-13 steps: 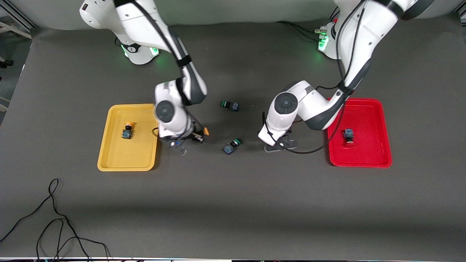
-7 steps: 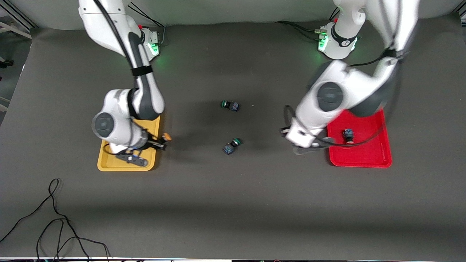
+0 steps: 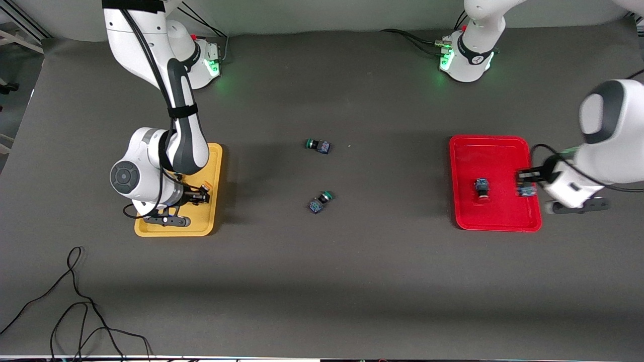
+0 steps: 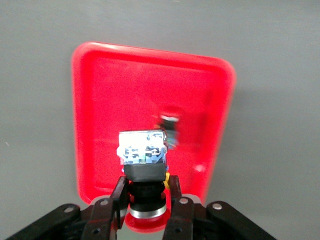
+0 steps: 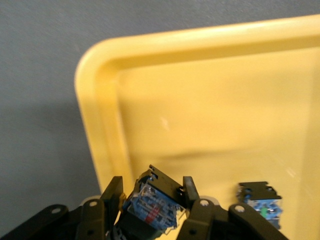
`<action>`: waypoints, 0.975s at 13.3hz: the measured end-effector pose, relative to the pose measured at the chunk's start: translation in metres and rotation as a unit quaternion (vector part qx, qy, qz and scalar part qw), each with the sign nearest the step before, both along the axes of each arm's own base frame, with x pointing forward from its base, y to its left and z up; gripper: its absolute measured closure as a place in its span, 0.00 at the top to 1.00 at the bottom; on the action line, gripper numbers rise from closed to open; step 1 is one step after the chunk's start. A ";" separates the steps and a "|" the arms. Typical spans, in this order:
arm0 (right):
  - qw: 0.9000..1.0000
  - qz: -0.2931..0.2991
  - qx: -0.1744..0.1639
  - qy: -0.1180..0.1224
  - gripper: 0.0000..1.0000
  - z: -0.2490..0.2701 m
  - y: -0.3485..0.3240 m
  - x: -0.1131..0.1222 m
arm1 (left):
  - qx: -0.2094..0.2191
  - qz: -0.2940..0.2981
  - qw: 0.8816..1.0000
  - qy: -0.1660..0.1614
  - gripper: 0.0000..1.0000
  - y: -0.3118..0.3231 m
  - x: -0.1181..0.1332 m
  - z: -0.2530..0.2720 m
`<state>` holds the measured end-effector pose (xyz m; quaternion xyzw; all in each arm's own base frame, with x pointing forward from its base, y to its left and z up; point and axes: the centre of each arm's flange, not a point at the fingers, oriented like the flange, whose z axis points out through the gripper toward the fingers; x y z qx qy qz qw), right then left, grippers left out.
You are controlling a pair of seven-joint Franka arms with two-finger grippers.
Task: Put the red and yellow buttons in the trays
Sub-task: 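Carry the orange button with the right gripper while the left gripper carries red, then release the orange button with the right gripper while the left gripper releases red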
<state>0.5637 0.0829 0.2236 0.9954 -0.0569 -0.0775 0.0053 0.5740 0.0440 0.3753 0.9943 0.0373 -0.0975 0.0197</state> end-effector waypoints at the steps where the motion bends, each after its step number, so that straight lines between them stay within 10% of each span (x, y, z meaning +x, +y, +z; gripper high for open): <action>1: 1.000 0.008 -0.001 0.001 0.54 -0.001 -0.007 -0.001 | 0.006 -0.007 1.000 -0.013 0.37 0.012 -0.009 -0.028; 6: 1.000 0.015 -0.012 -0.001 0.54 -0.010 -0.038 -0.003 | 0.010 -0.039 0.997 -0.060 0.37 0.019 -0.067 -0.148; 13: 0.999 0.020 -0.025 -0.001 0.73 -0.022 -0.038 -0.003 | 0.042 -0.036 0.998 -0.020 1.00 0.045 -0.037 -0.094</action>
